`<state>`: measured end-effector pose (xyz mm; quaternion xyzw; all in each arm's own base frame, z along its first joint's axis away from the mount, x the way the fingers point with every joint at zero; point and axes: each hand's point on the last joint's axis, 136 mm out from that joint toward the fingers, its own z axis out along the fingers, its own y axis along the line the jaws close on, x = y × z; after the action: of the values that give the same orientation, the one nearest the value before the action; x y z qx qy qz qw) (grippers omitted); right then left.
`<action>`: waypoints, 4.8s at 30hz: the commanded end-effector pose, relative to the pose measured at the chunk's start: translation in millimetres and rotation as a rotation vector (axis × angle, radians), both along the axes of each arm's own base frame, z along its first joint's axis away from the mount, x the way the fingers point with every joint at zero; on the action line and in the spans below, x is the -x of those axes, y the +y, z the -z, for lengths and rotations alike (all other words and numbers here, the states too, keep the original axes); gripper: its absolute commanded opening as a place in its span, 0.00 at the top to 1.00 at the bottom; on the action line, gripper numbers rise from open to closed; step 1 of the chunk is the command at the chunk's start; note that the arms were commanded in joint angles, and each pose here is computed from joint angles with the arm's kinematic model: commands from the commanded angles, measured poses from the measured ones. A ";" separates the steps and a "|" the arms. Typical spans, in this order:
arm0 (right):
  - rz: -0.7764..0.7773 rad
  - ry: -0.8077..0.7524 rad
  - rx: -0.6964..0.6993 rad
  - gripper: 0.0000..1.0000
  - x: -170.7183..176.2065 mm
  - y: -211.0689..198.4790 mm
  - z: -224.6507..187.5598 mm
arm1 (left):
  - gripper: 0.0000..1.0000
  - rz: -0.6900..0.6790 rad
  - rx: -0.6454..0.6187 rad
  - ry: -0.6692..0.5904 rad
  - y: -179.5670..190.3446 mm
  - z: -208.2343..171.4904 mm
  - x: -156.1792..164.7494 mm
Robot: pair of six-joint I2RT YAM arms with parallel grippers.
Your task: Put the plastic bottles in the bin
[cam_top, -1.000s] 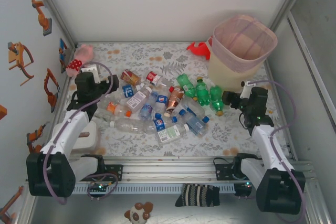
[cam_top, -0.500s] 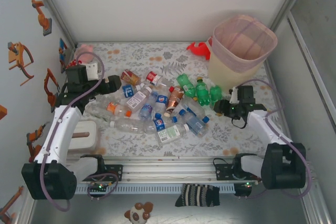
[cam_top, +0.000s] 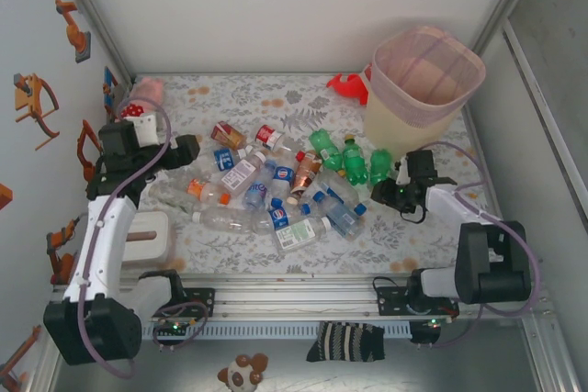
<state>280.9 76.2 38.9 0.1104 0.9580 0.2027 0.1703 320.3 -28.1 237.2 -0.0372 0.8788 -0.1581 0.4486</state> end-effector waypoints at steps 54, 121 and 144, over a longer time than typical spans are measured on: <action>-0.045 -0.549 -0.068 0.86 -39.8 27.7 -324.1 | 0.03 0.004 0.056 -0.005 1.7 7.8 -8.0; 0.673 -0.112 -0.473 0.29 -275.2 -30.3 -234.3 | 0.03 -0.015 0.025 -0.017 6.4 3.2 2.9; 0.587 -0.215 -0.085 0.29 -181.3 -101.6 -275.3 | 0.03 -0.014 0.030 -0.005 6.4 6.6 0.8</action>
<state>480.1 -8.1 318.4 0.3771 0.8358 0.2412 0.3179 320.3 -22.2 234.0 -0.0497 0.8722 -0.1669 0.4571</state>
